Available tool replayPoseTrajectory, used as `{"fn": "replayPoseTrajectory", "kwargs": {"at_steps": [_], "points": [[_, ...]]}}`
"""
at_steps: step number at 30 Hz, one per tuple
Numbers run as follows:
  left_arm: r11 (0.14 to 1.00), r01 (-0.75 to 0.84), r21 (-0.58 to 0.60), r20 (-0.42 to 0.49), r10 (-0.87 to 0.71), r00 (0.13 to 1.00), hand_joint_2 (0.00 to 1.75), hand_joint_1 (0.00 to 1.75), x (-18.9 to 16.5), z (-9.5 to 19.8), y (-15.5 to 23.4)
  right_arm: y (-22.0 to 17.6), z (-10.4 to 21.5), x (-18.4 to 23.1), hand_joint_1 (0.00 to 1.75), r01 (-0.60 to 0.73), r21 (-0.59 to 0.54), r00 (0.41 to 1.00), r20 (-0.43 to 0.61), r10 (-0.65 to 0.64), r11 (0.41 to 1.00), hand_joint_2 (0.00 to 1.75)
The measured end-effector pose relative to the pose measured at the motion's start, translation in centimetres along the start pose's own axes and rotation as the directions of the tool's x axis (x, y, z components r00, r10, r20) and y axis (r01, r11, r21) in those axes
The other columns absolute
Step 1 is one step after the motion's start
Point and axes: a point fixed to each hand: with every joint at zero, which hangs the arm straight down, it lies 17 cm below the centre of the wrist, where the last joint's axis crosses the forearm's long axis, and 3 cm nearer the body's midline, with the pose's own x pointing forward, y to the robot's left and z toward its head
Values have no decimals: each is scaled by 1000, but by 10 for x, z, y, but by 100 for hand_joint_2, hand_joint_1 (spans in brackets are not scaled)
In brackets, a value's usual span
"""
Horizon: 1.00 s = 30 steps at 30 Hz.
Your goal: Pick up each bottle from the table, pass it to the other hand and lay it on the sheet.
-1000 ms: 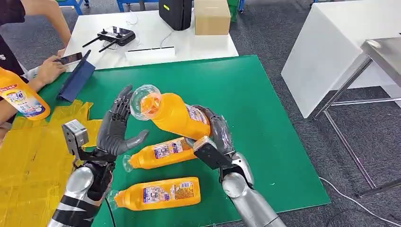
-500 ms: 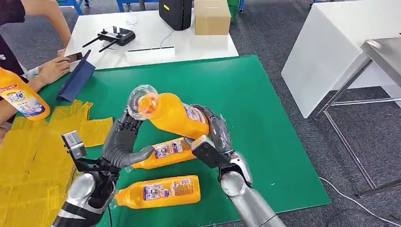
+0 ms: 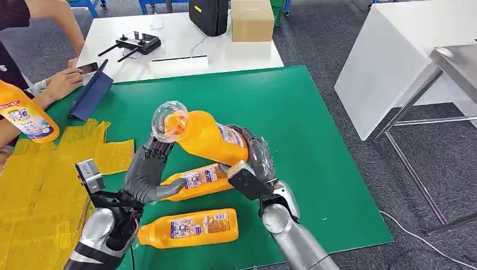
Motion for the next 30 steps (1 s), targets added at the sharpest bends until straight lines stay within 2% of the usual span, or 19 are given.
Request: {"fn": "replayPoseTrajectory", "kwargs": {"at_steps": [7, 14, 26, 27, 30], "points": [[1000, 16, 2, 6, -16, 1000, 175, 0, 0, -1, -4, 26, -5, 7, 175, -12, 56, 1000, 4, 12, 998, 175], [999, 29, 27, 21, -29, 999, 175, 0, 5, -10, 0, 108, 5, 21, 175, -64, 241, 998, 29, 59, 969, 175], [996, 5, 92, 0, -5, 1000, 175, 0, -3, -6, 19, 135, 6, 20, 175, -119, 317, 993, 42, 111, 941, 175], [995, -1, 101, -1, 1, 1000, 175, 175, -4, -6, 21, 137, 6, 20, 175, -121, 321, 993, 42, 114, 939, 175], [990, -42, 137, 6, 42, 999, 175, 175, -4, -3, 28, 140, 7, 19, 175, -128, 329, 992, 44, 120, 936, 175]]}}
